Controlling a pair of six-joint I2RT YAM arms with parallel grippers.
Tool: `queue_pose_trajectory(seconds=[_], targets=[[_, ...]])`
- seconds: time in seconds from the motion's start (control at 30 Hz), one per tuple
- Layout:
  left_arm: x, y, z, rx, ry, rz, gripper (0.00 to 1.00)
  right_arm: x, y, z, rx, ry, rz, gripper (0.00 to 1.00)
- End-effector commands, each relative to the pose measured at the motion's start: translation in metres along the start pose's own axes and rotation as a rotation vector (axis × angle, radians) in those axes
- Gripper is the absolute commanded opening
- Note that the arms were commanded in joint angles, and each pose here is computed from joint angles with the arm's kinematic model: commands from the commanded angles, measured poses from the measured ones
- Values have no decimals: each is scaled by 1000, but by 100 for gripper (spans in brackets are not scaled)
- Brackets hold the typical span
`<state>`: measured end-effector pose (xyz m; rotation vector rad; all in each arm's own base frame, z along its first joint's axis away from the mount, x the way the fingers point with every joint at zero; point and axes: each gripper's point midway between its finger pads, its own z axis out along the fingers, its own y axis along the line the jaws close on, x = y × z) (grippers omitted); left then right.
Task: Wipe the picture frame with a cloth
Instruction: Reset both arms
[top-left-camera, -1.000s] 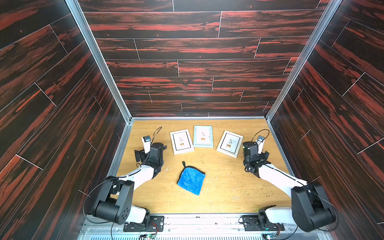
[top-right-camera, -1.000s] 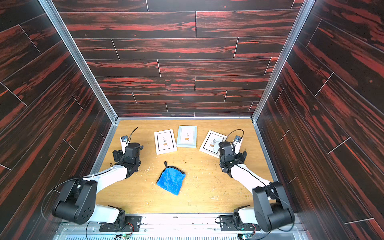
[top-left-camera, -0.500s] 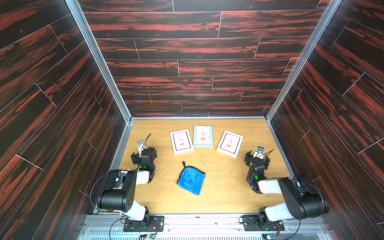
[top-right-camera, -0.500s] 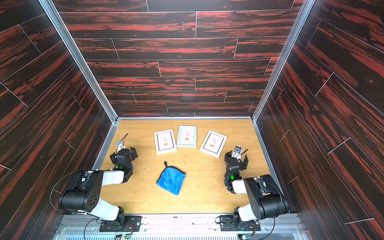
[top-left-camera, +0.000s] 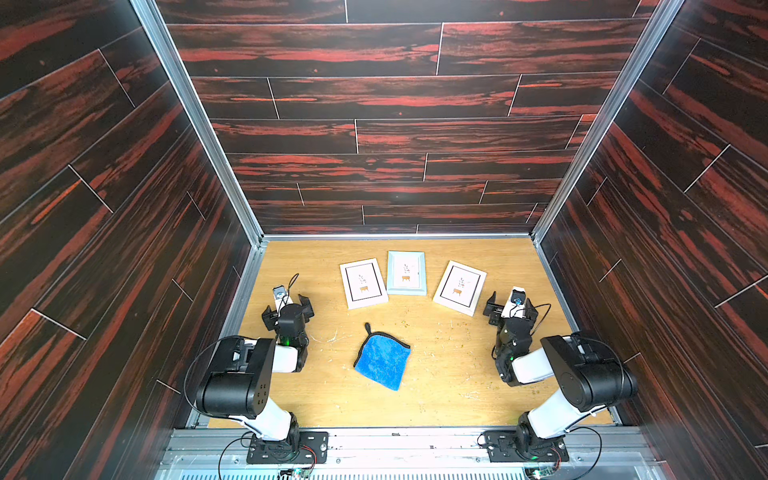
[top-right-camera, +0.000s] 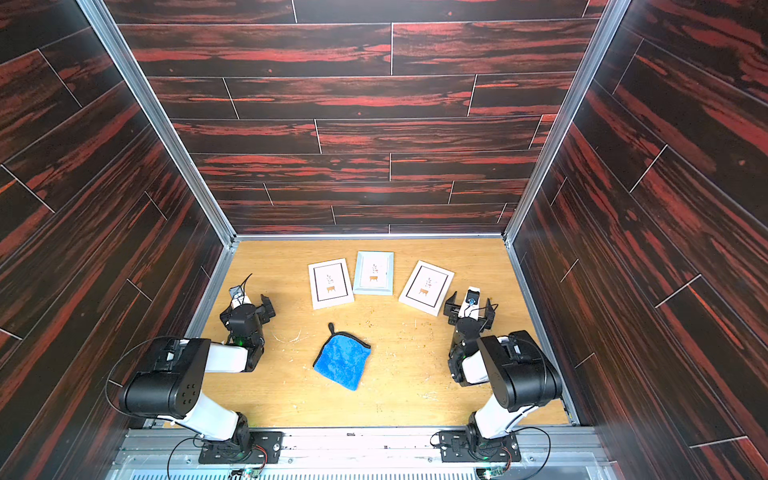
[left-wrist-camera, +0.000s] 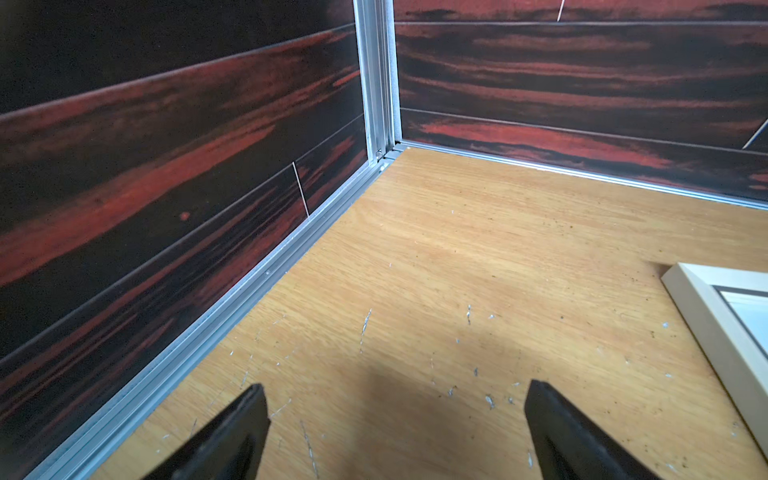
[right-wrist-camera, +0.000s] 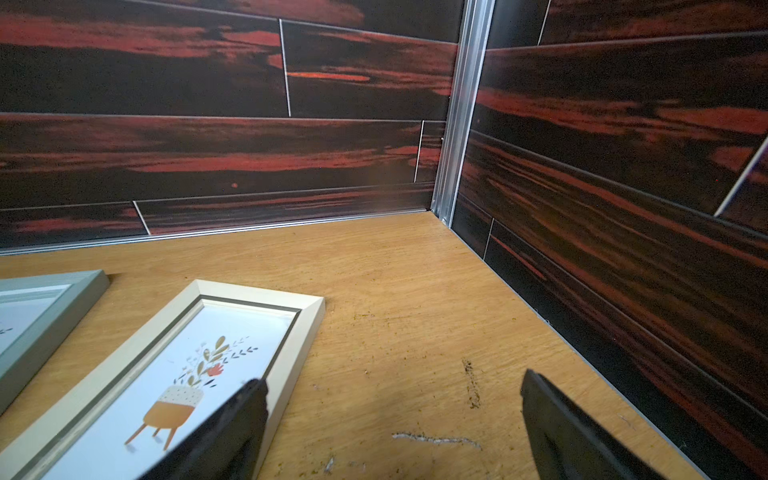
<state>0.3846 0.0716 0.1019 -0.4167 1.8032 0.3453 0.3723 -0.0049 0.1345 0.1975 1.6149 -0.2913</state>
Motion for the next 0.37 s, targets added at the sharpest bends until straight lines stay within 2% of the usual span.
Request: queue_pose_trajectory(seconds=[0.0, 0.33], targets=[[-6, 2, 0, -4, -26, -12, 100, -4, -5, 0, 39, -19, 5, 98], [-5, 2, 0, -4, -24, -12, 100, -1, -5, 2, 34, -5, 9, 98]])
